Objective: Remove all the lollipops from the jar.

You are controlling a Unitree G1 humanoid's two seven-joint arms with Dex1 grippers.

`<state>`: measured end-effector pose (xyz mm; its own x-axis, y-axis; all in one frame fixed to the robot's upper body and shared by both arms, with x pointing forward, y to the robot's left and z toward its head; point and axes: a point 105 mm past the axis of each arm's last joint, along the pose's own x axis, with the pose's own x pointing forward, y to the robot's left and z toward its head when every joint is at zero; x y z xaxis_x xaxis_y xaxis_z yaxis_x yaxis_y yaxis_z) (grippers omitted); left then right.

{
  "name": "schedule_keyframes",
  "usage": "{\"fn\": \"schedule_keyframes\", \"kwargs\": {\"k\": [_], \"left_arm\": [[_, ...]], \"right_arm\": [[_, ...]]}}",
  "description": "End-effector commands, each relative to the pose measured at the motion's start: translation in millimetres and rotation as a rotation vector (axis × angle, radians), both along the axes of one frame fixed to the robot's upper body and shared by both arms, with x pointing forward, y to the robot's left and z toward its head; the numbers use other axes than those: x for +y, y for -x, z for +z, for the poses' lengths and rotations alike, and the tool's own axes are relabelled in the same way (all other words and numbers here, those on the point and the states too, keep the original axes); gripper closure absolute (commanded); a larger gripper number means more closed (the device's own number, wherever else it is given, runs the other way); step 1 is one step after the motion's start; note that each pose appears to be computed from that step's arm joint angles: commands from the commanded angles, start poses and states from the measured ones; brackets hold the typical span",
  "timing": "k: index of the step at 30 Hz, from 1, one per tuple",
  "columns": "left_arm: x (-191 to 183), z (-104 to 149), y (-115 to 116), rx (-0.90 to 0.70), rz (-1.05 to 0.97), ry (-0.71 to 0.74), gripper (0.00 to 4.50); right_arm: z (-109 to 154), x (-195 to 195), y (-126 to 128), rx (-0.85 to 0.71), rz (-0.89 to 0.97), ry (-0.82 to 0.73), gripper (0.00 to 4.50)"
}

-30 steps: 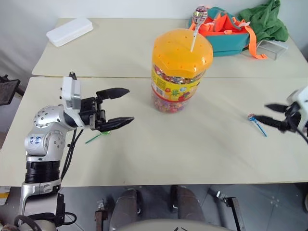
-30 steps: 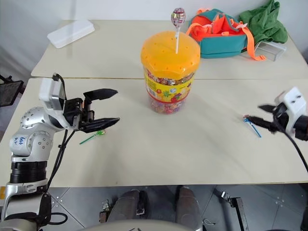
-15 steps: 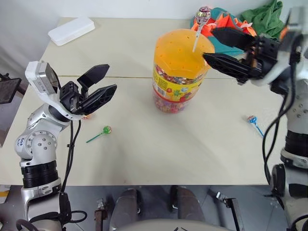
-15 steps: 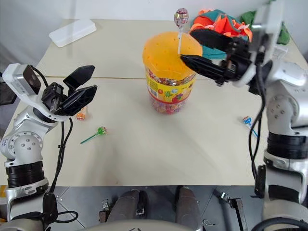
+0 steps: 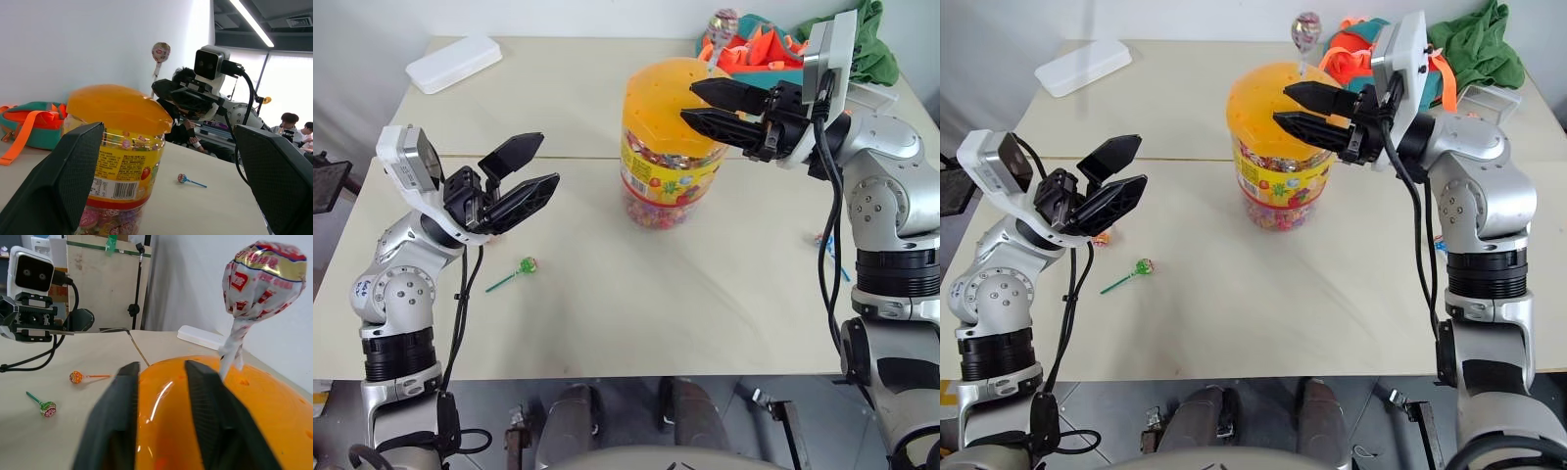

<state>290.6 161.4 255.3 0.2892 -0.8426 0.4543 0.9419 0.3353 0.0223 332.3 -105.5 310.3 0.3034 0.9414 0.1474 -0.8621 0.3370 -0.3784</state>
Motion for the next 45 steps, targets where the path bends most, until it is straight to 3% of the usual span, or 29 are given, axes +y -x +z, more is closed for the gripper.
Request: {"fn": "schedule_keyframes", "kwargs": {"k": [1,8,17,25,28,31,34,36,39,41,43,45], "left_arm": [[-1.8,12.2,7.8,-0.076,-0.005,-0.003,0.0],[-1.9,11.1,8.0,-0.084,-0.007,-0.009,0.0],[-5.0,15.1,9.2,-0.094,-0.036,-0.011,0.0],[-5.7,17.4,8.8,-0.103,-0.036,-0.001,0.0],[-5.5,20.5,8.2,-0.112,-0.031,0.012,0.0],[-6.4,23.8,8.8,-0.118,-0.046,0.035,0.0],[-7.2,24.1,8.5,-0.119,-0.056,0.038,0.0],[-10.4,25.9,6.6,-0.135,-0.064,0.028,0.0],[-17.5,27.3,7.7,-0.167,-0.087,-0.019,0.0],[-22.9,25.7,9.4,-0.182,-0.108,-0.065,0.0],[-26.8,18.7,9.4,-0.193,-0.118,-0.133,0.0],[-29.8,4.3,11.2,-0.177,-0.147,-0.218,0.0]], "right_arm": [[13.0,-19.1,10.0,-0.061,-0.016,0.005,3.04],[15.6,-54.4,-10.1,-0.032,-0.198,-0.001,3.04],[22.9,-13.9,-5.0,-0.038,-0.048,-0.027,3.04],[21.9,-1.0,-10.7,-0.025,-0.032,-0.009,3.04],[27.6,-1.7,-13.2,-0.027,-0.046,-0.038,3.55],[34.2,-5.9,-11.5,-0.034,-0.037,-0.081,4.45],[46.1,-12.5,-7.3,-0.045,-0.015,-0.16,4.45],[70.6,-34.2,0.5,-0.034,0.0,-0.302,4.45],[88.6,-62.2,5.8,-0.029,-0.044,-0.392,4.45],[84.5,-87.4,3.6,0.006,-0.157,-0.344,4.45],[60.4,-114.7,-5.7,0.071,-0.345,-0.184,4.45],[20.8,-166.0,-18.6,0.137,-0.663,0.044,4.45]]}}
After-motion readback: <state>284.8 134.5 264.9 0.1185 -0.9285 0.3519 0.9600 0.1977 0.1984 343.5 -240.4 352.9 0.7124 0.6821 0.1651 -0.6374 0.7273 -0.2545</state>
